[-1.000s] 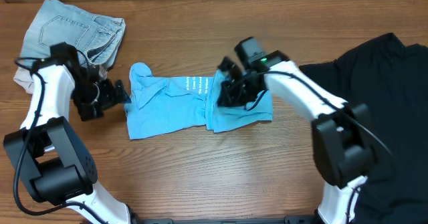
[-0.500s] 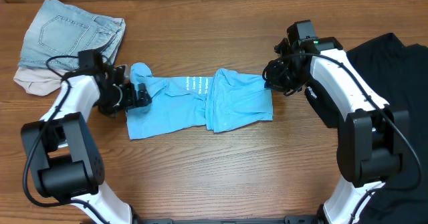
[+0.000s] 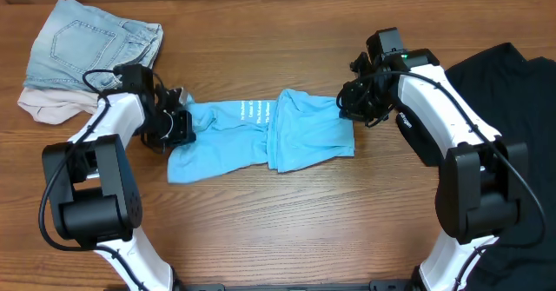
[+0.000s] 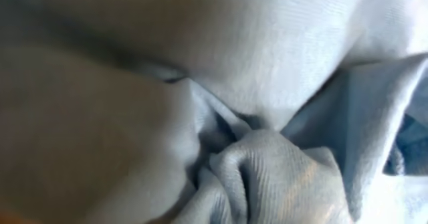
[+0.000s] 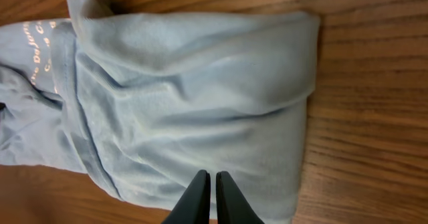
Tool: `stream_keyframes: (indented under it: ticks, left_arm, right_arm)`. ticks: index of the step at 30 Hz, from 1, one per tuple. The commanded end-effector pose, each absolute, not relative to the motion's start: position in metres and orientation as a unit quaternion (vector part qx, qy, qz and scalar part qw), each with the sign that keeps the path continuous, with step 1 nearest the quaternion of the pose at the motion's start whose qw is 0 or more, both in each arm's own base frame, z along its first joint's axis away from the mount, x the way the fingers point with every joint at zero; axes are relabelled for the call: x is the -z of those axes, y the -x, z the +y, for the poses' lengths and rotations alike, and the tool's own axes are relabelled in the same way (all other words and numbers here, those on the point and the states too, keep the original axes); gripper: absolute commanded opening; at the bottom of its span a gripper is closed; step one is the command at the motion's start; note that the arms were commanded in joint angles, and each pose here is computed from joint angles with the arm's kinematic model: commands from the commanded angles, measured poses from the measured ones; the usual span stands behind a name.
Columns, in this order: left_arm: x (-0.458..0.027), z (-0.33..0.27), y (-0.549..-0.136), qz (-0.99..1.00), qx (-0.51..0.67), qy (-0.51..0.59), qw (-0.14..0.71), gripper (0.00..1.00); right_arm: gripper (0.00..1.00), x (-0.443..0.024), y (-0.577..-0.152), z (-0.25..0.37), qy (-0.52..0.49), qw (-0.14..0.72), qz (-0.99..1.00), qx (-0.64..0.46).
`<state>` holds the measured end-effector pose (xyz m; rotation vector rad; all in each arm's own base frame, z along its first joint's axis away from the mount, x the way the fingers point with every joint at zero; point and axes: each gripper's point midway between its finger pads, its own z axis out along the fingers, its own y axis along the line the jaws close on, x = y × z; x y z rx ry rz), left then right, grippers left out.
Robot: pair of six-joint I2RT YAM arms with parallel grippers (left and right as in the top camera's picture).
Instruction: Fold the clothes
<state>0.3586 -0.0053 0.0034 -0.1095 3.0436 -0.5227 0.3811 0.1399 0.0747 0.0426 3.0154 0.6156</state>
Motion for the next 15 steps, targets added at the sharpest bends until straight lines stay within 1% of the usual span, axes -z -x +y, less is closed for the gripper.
stream_keyframes:
  ticks: [1, 3, 5, 8, 10, 12, 15]
  left_arm:
    - [-0.023, 0.025, -0.368, 0.992, 0.114, 0.062, 0.008, 0.04]
    - [-0.055, 0.035, -0.379, 0.994, 0.091, 0.064, 0.009, 0.04]
    - [-0.094, 0.036, -0.395, 0.994, 0.085, 0.06, 0.031, 0.04]
    - [-0.154, 0.015, -0.42, 0.989, 0.108, 0.046, 0.084, 0.04]
    - [-0.18, -0.007, -0.43, 0.985, 0.13, 0.029, 0.111, 0.04]
    - [-0.19, -0.03, -0.433, 0.983, 0.138, 0.014, 0.119, 0.04]
    - [-0.179, -0.053, -0.43, 0.987, 0.127, -0.006, 0.103, 0.04]
  right_arm:
    - [0.08, -0.079, -0.379, 0.14, 0.002, 0.038, 0.979, -0.199]
    - [0.08, -0.079, -0.379, 0.14, 0.002, 0.039, 0.979, -0.199]
    - [0.08, -0.079, -0.38, 0.14, 0.002, 0.039, 0.979, -0.199]
    - [0.08, -0.079, -0.38, 0.14, 0.002, 0.04, 0.979, -0.199]
    - [0.08, -0.079, -0.38, 0.14, 0.002, 0.04, 0.979, -0.199]
    - [0.08, -0.079, -0.38, 0.14, 0.002, 0.04, 0.979, -0.199]
    - [0.08, -0.079, -0.379, 0.14, 0.002, 0.038, 0.979, -0.199]
